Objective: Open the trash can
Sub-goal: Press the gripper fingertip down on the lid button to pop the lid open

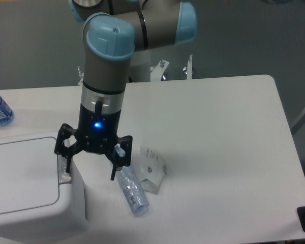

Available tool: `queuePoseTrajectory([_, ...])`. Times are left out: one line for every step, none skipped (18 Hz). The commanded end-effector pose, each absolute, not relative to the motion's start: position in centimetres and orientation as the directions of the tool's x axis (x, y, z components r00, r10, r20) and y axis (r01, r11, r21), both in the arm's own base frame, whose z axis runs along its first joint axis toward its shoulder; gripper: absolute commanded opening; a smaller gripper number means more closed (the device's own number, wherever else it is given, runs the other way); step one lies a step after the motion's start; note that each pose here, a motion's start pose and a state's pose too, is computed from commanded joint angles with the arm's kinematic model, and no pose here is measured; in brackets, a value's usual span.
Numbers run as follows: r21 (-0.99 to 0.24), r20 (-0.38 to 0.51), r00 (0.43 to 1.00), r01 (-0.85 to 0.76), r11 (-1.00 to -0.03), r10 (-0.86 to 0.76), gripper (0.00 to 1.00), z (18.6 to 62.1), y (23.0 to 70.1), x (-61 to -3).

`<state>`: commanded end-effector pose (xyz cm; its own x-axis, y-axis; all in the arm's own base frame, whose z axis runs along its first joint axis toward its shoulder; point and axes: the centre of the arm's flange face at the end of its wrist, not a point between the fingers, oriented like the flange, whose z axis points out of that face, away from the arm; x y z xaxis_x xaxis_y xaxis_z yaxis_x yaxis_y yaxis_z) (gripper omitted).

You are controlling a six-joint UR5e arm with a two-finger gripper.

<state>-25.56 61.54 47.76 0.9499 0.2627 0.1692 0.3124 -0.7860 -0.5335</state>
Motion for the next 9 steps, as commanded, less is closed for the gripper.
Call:
queuePoseTrajectory([-0.533,0.170,0.950,0.313,-0.786,0.262,1.00,47.78,61.53,-25.42])
queuePoseTrajectory([-0.533,0.170,0.950,0.311,-0.787,0.261,1.00,47.80,61.52,-25.29])
queuePoseTrajectory([-0.531,0.171,0.950,0.312,-0.788,0.261,1.00,47.62,61.54,-25.31])
queuePoseTrajectory([-0.531,0.171,0.950,0.312,-0.788,0.261,1.00,47.62,61.54,-25.31])
queuePoseTrajectory([-0.529,0.170,0.950,0.311,-0.789,0.261,1.00,47.52,61.57,-25.35])
queuePoseTrajectory([-0.529,0.170,0.950,0.311,-0.789,0.261,1.00,47.52,61.58,-25.35])
queuePoseTrajectory([-0.528,0.170,0.950,0.312,-0.790,0.261,1.00,47.44,61.56,-25.34])
queuePoseTrajectory([-0.527,0.171,0.950,0.312,-0.790,0.262,1.00,47.36,61.55,-25.34])
queuePoseTrajectory([-0.527,0.169,0.950,0.312,-0.791,0.262,1.00,47.35,61.55,-25.35])
